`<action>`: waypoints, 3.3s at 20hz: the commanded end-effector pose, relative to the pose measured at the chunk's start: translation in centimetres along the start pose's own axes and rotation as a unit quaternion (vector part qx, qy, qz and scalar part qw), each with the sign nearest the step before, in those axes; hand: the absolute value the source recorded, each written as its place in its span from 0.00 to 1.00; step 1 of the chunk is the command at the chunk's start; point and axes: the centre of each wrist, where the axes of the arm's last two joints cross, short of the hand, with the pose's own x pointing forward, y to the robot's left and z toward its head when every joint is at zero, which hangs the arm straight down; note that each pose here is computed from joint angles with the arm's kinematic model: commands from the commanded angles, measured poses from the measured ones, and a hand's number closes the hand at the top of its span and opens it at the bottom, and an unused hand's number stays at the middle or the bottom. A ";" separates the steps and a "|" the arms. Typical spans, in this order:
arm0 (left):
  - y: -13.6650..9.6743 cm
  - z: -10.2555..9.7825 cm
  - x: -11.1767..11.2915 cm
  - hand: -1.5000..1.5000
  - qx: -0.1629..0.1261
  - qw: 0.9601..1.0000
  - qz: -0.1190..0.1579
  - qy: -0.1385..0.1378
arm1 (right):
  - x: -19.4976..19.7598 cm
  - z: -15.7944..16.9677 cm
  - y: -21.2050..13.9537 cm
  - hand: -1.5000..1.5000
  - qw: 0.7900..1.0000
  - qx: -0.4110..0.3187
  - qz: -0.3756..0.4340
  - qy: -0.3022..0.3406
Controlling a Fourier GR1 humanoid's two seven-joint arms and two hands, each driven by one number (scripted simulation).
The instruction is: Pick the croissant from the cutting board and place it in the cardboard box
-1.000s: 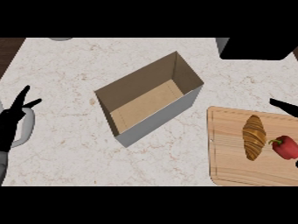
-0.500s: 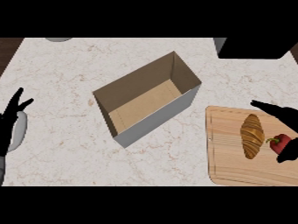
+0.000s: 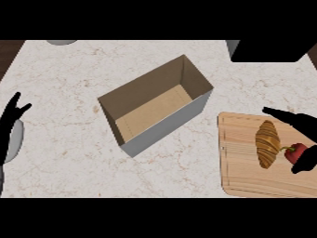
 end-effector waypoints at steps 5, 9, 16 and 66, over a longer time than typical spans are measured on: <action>0.2 -0.6 0.3 0.50 0.013 1.000 0.006 0.002 | 1.8 -0.5 0.5 0.00 0.999 -0.005 -0.006 -0.051; -1.0 0.6 -1.8 0.50 0.007 1.000 0.002 0.010 | 2.8 1.4 1.0 0.00 0.999 0.013 0.004 -0.046; -0.2 -1.1 0.6 0.50 0.015 1.000 0.008 0.006 | 3.7 -1.3 2.0 0.00 0.999 0.036 0.024 0.026; -1.2 -0.3 1.3 0.50 -0.003 1.000 0.005 0.003 | 32.7 -1.2 -1.2 1.00 0.913 -0.408 -0.002 -0.009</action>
